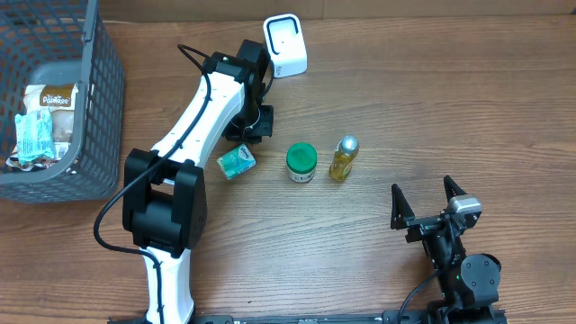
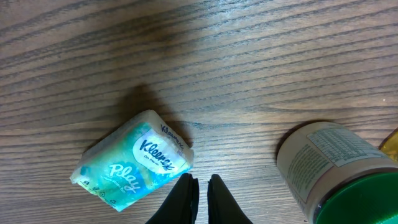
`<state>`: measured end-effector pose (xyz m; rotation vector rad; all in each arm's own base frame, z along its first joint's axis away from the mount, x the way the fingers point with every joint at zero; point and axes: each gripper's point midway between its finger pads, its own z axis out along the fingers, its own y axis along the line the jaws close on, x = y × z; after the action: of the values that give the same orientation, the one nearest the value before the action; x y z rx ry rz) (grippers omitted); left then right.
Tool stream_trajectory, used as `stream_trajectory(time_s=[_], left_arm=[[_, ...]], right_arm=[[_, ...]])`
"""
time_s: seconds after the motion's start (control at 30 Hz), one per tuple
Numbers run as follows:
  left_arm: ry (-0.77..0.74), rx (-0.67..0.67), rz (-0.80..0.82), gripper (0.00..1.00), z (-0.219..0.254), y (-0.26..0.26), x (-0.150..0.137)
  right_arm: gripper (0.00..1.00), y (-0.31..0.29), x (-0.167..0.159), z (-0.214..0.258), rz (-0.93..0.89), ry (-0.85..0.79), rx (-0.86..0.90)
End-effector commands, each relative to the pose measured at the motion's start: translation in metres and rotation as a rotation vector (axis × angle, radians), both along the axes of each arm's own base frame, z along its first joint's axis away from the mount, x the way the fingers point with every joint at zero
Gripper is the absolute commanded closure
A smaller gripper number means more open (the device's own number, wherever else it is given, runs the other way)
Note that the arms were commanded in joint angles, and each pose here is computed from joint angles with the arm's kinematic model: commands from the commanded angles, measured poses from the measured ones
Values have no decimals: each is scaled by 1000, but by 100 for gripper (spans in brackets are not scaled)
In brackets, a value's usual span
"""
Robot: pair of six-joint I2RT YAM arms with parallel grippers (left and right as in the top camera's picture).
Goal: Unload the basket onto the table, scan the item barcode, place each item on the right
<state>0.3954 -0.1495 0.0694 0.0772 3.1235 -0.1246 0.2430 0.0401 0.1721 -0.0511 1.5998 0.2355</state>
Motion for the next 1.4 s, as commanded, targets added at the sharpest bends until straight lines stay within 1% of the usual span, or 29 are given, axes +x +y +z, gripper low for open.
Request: stream_trajectory(time_s=[0.0, 1.03, 1.1, 1.17, 1.27, 1.37], left_arm=[[9, 0, -23, 90, -5, -3, 0], [7, 3, -24, 89, -5, -2, 1], [1, 1, -24, 91, -5, -3, 2], [1, 1, -24, 96, -5, -3, 2], [19, -22, -32, 96, -1, -6, -3], [3, -27, -82, 96, 7, -4, -2]], right_arm=[[0, -2, 0, -2, -8, -5, -8], [0, -2, 0, -2, -8, -5, -8], [0, -2, 0, -2, -8, -5, -8], [0, -2, 0, -2, -8, -5, -8], [0, -2, 0, -2, -8, -5, -8], [0, -2, 0, -2, -8, -5, -8]])
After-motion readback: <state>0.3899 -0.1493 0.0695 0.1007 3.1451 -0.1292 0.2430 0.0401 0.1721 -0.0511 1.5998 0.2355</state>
